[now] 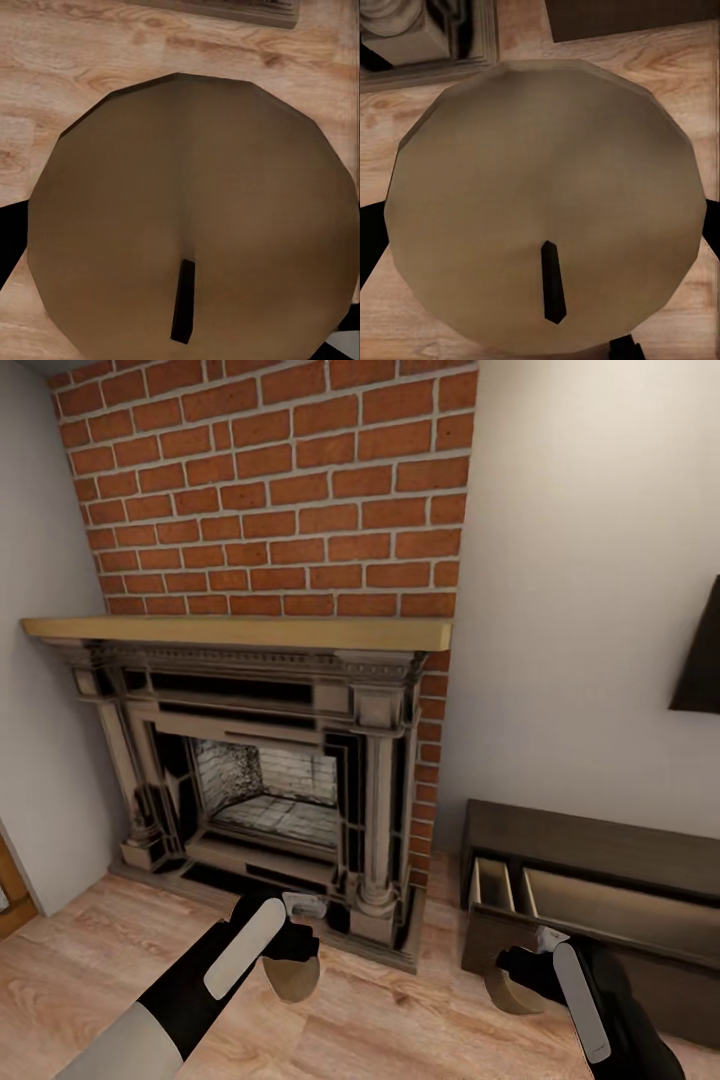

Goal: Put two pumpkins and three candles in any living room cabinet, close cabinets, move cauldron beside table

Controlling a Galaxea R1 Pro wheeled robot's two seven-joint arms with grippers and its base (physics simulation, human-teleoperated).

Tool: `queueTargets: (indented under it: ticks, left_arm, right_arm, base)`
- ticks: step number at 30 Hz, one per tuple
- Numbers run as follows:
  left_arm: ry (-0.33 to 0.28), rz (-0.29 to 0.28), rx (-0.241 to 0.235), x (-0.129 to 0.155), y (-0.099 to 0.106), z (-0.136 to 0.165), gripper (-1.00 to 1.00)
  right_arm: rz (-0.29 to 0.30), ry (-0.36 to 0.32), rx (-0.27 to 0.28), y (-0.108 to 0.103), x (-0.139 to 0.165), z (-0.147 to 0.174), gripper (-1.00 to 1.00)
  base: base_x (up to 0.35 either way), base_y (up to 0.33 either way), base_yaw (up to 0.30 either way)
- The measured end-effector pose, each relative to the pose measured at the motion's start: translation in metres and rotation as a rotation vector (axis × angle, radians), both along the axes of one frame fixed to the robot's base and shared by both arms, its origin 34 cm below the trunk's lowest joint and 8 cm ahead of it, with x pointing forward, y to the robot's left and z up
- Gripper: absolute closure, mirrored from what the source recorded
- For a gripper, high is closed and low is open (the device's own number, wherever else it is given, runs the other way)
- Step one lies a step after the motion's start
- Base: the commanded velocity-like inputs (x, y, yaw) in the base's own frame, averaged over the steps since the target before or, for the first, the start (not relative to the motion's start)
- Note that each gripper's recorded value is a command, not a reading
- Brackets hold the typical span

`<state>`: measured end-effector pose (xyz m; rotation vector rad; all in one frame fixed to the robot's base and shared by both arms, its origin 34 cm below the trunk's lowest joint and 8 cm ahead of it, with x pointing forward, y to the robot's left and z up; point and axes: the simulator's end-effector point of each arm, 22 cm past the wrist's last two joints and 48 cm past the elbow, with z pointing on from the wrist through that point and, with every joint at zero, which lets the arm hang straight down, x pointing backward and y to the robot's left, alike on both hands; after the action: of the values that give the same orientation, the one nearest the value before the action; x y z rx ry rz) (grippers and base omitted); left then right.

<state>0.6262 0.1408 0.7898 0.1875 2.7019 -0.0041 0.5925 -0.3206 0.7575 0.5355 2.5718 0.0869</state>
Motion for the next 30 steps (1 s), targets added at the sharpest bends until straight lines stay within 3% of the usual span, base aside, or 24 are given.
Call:
queueTargets:
  ticks: [8, 16, 30]
  left_arm:
    - [-0.009, -0.001, 0.003, 0.000, 0.000, 0.004, 1.00]
    - [-0.014, -0.041, 0.030, -0.005, -0.008, 0.003, 1.00]
    - [-0.028, -0.044, 0.035, -0.005, -0.009, 0.009, 1.00]
  right_arm:
    - [0.000, -0.007, -0.001, 0.000, 0.001, 0.003, 1.00]
    - [0.000, -0.014, -0.001, 0.000, 0.001, 0.006, 1.00]
    - [0.000, -0.027, -0.001, 0.000, 0.002, 0.012, 1.00]
  base:
    - [0.000, -0.216, -0.253]
    - [0.000, -0.270, -0.253]
    - [0.000, -0.257, -0.253]
